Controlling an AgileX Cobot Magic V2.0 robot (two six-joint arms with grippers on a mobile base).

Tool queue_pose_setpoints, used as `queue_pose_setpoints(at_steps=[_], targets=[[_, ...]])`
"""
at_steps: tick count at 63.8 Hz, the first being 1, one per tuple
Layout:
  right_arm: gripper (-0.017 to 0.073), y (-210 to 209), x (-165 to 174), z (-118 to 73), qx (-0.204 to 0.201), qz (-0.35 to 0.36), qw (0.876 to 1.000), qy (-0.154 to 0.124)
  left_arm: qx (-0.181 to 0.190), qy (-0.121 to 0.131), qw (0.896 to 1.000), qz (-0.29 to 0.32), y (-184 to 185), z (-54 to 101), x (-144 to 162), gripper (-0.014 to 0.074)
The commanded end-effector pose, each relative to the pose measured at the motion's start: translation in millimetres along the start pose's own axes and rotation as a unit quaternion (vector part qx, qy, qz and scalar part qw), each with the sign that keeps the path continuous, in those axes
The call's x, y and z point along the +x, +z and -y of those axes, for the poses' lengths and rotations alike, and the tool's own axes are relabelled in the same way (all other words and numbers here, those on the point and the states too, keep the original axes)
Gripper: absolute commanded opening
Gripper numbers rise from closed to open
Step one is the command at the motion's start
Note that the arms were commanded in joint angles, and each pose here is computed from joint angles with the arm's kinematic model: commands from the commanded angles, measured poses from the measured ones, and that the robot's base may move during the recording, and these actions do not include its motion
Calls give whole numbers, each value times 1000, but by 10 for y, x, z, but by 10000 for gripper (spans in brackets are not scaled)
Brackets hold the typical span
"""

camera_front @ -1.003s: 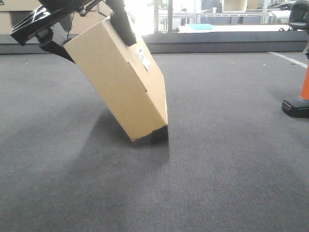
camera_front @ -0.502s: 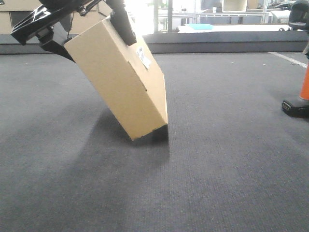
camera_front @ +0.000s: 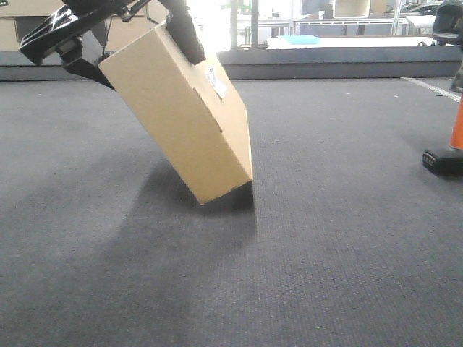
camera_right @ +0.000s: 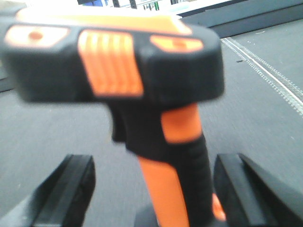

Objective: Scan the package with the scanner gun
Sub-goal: 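Grasp the orange scanner gun with the right gripper and lift it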

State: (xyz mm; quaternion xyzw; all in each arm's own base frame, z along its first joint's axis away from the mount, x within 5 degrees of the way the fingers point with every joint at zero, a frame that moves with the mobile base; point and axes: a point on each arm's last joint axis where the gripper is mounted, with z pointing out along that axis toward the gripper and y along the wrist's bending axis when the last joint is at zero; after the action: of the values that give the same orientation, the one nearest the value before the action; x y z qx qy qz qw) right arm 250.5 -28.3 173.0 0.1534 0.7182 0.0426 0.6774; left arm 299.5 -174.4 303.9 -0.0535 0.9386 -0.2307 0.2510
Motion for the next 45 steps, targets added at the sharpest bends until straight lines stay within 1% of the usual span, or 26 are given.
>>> queue_pose_setpoints(at_steps=[1, 9, 13, 20, 29, 38, 40, 45], targets=[[479, 92, -56, -6, 6, -3, 1000, 7, 13, 1, 1000, 20, -72, 34, -41, -111], [533, 160, -108, -16, 8, 5, 1000, 12, 13, 1, 1000, 20, -72, 34, -41, -111], [531, 189, -123, -19, 9, 9, 1000, 13, 13, 1, 1000, 20, -72, 34, -41, -111], [531, 238, -98, 10, 23, 6, 999, 21, 13, 1, 1000, 20, -72, 34, -41, -111], [531, 277, -49, 23, 25, 2, 999, 20, 13, 1, 1000, 20, -72, 34, -41, -111], [528, 279, -78, 17, 20, 21, 999, 19, 13, 1, 1000, 20, -72, 34, -41, -111], [524, 279, -90, 14, 19, 28, 999, 19, 13, 1, 1000, 20, -72, 34, -41, -111], [480, 279, -95, 13, 18, 30, 999, 19, 13, 1, 1000, 20, -72, 34, -41, -111]])
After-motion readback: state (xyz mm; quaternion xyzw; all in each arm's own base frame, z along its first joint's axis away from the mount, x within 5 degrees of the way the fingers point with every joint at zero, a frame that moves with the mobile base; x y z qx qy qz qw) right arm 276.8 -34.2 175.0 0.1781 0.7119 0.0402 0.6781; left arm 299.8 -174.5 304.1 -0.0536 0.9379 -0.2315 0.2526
